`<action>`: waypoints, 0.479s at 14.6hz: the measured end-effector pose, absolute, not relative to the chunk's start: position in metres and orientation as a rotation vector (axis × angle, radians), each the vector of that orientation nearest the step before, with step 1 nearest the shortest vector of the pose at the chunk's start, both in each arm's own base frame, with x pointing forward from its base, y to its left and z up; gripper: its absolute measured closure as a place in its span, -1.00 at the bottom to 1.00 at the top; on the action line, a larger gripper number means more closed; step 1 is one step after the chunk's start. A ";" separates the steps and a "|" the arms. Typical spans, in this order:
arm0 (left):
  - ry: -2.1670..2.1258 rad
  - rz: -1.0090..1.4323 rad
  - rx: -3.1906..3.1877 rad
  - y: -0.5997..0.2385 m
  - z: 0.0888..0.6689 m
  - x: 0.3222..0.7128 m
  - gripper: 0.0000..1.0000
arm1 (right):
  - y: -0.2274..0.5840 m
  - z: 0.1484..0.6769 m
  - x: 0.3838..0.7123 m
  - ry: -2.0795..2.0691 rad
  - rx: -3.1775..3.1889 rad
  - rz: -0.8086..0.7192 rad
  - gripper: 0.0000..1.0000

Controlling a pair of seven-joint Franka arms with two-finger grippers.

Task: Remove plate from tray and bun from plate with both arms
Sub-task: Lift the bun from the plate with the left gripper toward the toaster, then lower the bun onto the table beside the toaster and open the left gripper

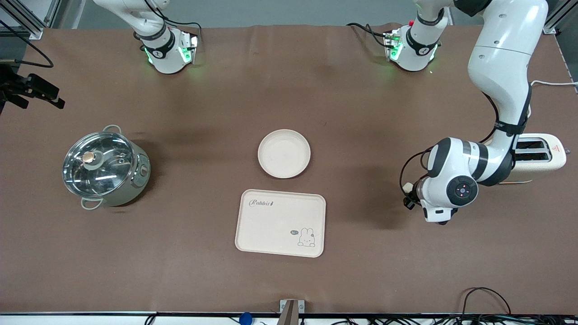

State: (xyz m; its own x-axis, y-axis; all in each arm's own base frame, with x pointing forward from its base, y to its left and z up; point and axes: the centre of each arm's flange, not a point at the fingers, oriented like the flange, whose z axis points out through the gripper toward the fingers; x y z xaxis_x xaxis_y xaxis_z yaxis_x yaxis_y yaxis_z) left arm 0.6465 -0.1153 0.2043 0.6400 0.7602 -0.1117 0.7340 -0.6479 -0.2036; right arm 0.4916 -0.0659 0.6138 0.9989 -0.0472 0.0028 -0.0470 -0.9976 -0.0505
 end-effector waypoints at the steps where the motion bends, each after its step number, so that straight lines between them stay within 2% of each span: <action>1: -1.239 0.285 -2.725 -0.110 0.198 0.644 0.21 | -0.067 0.615 0.491 0.076 -3.090 -0.009 -1.00; 5: -1.220 0.280 -2.749 -0.103 0.185 0.637 0.05 | -0.068 0.617 0.489 0.080 -3.090 -0.010 -1.00; 7: -1.217 0.278 -2.753 -0.104 0.185 0.637 -0.23 | -0.068 0.617 0.489 0.079 -3.090 -0.011 -1.00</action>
